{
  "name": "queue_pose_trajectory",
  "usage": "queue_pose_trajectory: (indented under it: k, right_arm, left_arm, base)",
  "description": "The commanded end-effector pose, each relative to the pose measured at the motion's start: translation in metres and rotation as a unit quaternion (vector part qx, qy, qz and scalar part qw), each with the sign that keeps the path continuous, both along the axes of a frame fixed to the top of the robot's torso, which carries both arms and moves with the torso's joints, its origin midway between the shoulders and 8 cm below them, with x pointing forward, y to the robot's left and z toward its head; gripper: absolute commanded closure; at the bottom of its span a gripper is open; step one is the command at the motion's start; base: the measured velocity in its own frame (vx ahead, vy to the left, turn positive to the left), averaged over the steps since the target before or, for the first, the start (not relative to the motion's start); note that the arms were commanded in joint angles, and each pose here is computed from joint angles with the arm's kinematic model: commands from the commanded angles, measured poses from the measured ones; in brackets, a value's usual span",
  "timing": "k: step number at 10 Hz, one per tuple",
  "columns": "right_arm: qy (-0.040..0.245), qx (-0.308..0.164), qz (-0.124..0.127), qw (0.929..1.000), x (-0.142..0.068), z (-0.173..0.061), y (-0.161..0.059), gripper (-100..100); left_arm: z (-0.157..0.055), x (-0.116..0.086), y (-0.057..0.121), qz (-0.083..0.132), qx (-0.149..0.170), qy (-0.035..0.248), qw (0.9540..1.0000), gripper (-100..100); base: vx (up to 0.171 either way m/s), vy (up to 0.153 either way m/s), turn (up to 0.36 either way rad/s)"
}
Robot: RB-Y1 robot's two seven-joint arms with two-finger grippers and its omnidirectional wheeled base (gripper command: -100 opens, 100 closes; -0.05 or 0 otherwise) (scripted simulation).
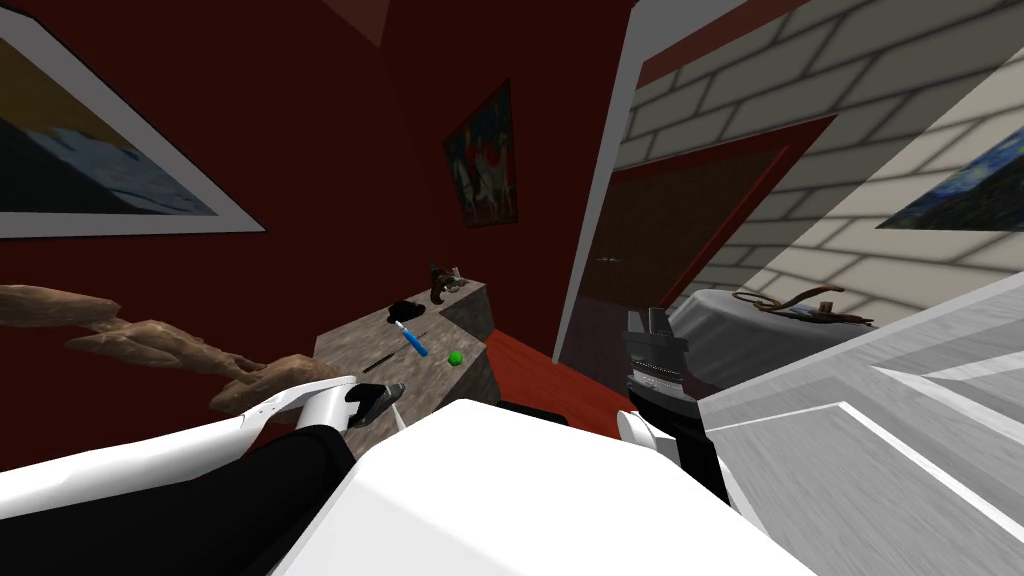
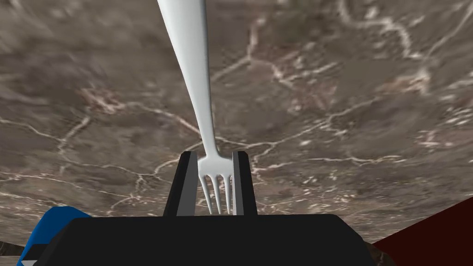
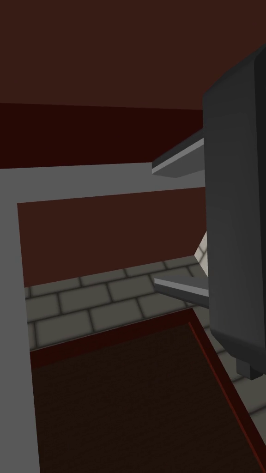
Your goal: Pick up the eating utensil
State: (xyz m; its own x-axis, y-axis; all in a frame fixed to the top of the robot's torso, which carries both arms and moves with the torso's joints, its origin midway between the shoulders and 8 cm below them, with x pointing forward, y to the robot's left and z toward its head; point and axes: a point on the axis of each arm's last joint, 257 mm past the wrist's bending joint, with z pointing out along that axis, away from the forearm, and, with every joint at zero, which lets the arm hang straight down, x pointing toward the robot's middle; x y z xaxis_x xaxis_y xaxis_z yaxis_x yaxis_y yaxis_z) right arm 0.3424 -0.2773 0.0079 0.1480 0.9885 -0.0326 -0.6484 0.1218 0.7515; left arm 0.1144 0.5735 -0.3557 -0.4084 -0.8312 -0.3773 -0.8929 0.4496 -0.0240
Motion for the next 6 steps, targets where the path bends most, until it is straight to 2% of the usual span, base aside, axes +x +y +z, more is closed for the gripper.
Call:
queue_pose_trajectory:
  k: [1,4,5,6]
  right_arm:
    - [0.0,0.0,0.0,1.0,0.0,0.0,0.0,0]
    - [0.0,0.0,0.0,1.0,0.0,0.0,0.0,0]
    - [0.0,0.0,0.0,1.0,0.0,0.0,0.0,0]
    - [0.0,0.0,0.0,1.0,0.0,0.0,0.0,0]
  left_arm:
    - [0.007,0.011,-0.007,-0.007,-0.001,-0.001,1.0,100]
    - [0.017,0.026,-0.017,-0.017,-0.002,0.0,0.9999,100]
    - [0.014,0.023,-0.015,-0.015,-0.002,0.0,0.9999,100]
    - [0.015,0.023,-0.015,-0.015,-0.002,0.0,0.9999,0]
  base:
    - [-0.015,0.009,0.097]
    - [-0.022,0.01,0.069]
    - [-0.007,0.003,0.006]
    - [0.0,0.0,0.0]
